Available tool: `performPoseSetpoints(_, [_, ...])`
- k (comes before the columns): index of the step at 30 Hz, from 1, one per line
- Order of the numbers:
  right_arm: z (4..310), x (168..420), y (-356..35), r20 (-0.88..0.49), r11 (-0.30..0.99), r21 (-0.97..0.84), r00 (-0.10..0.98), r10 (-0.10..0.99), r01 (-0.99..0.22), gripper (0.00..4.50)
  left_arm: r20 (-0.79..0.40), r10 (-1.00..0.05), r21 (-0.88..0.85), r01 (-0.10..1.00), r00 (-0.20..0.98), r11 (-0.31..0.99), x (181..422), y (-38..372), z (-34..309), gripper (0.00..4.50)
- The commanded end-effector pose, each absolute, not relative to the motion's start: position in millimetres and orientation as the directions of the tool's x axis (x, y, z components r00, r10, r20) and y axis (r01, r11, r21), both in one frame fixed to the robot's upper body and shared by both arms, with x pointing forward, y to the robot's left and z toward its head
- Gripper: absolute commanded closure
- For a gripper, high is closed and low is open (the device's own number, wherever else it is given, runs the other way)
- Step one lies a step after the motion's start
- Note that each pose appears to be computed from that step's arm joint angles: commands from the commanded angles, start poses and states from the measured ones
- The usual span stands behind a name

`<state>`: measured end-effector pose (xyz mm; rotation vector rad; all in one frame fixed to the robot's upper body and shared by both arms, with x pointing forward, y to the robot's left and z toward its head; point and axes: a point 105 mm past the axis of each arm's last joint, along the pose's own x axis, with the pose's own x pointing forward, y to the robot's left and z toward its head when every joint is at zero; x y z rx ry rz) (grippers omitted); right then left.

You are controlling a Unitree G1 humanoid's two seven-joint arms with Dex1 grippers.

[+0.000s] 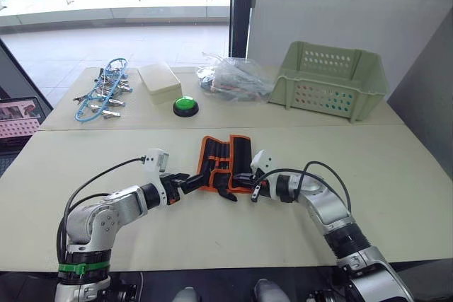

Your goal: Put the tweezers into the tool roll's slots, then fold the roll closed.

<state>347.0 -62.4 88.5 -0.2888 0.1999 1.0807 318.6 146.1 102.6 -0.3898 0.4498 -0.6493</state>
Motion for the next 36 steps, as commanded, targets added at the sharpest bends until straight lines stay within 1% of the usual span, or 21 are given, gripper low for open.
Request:
performPoseSetpoints(1, [77, 343, -65, -0.335, 0.448, -0.097, 0.453, 0.826, -0.889, 4.5, -0.257, -0.65, -0.481, 0.489, 0.715, 0.728, 322, 144, 103, 0.56])
performPoseSetpoints(2, [77, 343, -65, -0.338, 0.448, -0.098, 0.453, 0.825, -0.889, 4.5, -0.248, -0.654, -0.488, 0.491, 0.715, 0.721, 322, 143, 104, 0.79])
performPoseSetpoints(7, [76, 342, -66, -0.344, 0.457, -0.087, 0.457, 0.82, -0.885, 4.5, -0.238, -0.657, -0.522, 0.476, 0.715, 0.708, 326, 138, 100, 2.45])
performPoseSetpoints(13, [76, 342, -66, -0.343, 0.463, -0.088, 0.463, 0.817, -0.882, 4.5, -0.212, -0.668, -0.539, 0.485, 0.713, 0.689, 328, 133, 103, 4.45])
performPoseSetpoints(16, [76, 343, -66, -0.345, 0.468, -0.094, 0.47, 0.812, -0.879, 4.5, -0.189, -0.661, -0.545, 0.482, 0.726, 0.686, 332, 135, 108, 4.48])
performPoseSetpoints(20, [81, 346, -61, -0.341, 0.47, -0.111, 0.478, 0.809, -0.876, 4.5, -0.123, -0.633, -0.578, 0.463, 0.764, 0.671, 341, 144, 123, 4.48])
performPoseSetpoints(25, [96, 353, -50, -0.322, 0.485, -0.124, 0.498, 0.805, -0.865, 4.5, -0.122, -0.618, -0.532, 0.475, 0.777, 0.701, 350, 149, 135, 4.48])
performPoseSetpoints(27, [97, 357, -51, -0.322, 0.505, -0.125, 0.516, 0.794, -0.854, 4.5, -0.116, -0.636, -0.521, 0.499, 0.763, 0.693, 352, 140, 139, 4.48])
performPoseSetpoints(31, [89, 359, -57, -0.347, 0.519, -0.139, 0.532, 0.772, -0.843, 4.5, -0.104, -0.707, -0.511, 0.572, 0.7, 0.641, 347, 109, 141, 4.48])
performPoseSetpoints(36, [94, 360, -58, -0.332, 0.533, -0.139, 0.546, 0.769, -0.835, 4.5, -0.11, -0.76, -0.504, 0.623, 0.641, 0.598, 338, 83, 136, 4.48])
